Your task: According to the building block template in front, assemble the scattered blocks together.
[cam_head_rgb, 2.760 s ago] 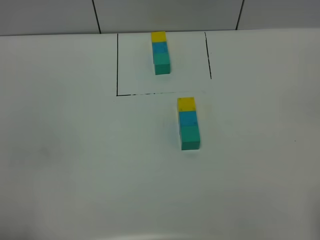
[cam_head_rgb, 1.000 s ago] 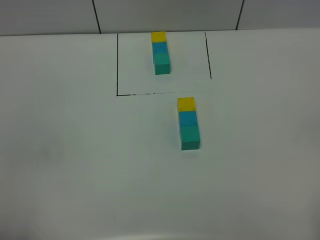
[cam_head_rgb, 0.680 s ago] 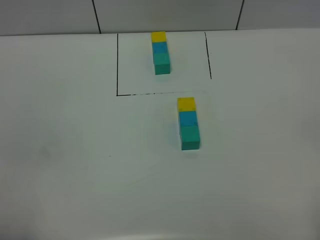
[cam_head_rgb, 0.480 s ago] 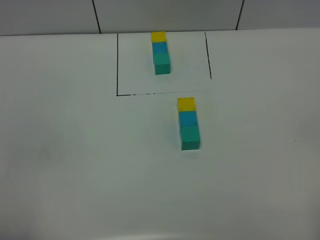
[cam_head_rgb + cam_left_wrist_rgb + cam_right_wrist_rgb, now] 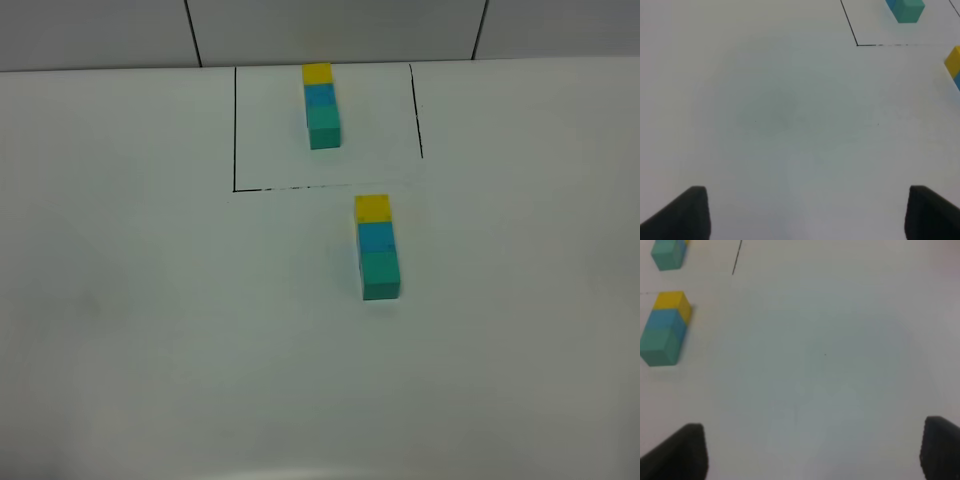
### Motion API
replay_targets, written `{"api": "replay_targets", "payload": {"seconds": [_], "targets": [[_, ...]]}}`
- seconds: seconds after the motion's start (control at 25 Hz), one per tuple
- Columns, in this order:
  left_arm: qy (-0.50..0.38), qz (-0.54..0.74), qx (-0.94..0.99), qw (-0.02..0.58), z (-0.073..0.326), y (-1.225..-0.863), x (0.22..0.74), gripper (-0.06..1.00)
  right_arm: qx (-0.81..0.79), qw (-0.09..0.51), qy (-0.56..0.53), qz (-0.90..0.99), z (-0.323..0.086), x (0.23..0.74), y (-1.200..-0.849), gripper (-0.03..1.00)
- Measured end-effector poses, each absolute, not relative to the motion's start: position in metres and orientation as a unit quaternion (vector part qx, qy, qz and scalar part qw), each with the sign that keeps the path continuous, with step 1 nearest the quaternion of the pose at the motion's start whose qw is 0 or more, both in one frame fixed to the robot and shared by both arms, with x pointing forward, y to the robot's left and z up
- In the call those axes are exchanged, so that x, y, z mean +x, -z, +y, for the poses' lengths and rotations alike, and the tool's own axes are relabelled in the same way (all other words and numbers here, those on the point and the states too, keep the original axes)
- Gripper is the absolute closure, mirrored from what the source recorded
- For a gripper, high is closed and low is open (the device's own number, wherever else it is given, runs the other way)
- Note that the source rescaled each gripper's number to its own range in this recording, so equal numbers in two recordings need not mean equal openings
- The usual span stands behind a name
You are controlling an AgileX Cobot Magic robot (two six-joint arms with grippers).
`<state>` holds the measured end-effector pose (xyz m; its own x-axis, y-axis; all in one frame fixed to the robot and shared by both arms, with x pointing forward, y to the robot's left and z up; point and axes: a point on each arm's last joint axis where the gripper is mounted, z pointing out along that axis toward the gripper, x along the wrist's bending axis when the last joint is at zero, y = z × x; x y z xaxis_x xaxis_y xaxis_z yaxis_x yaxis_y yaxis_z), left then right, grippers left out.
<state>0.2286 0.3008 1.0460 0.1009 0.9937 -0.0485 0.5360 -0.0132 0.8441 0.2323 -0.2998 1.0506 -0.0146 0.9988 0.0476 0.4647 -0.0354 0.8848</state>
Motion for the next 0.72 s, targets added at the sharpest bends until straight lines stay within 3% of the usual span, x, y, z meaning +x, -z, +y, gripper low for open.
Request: {"api": "replay_targets", "payload": {"seconds": [0.72], "targets": [[-0.308,0.596,0.642,0.372,0.3008,-1.0460,0.2286,0.28,0.604,0.352,-0.380,0.606,-0.2998,0.2323,-1.0506,0.19]]}}
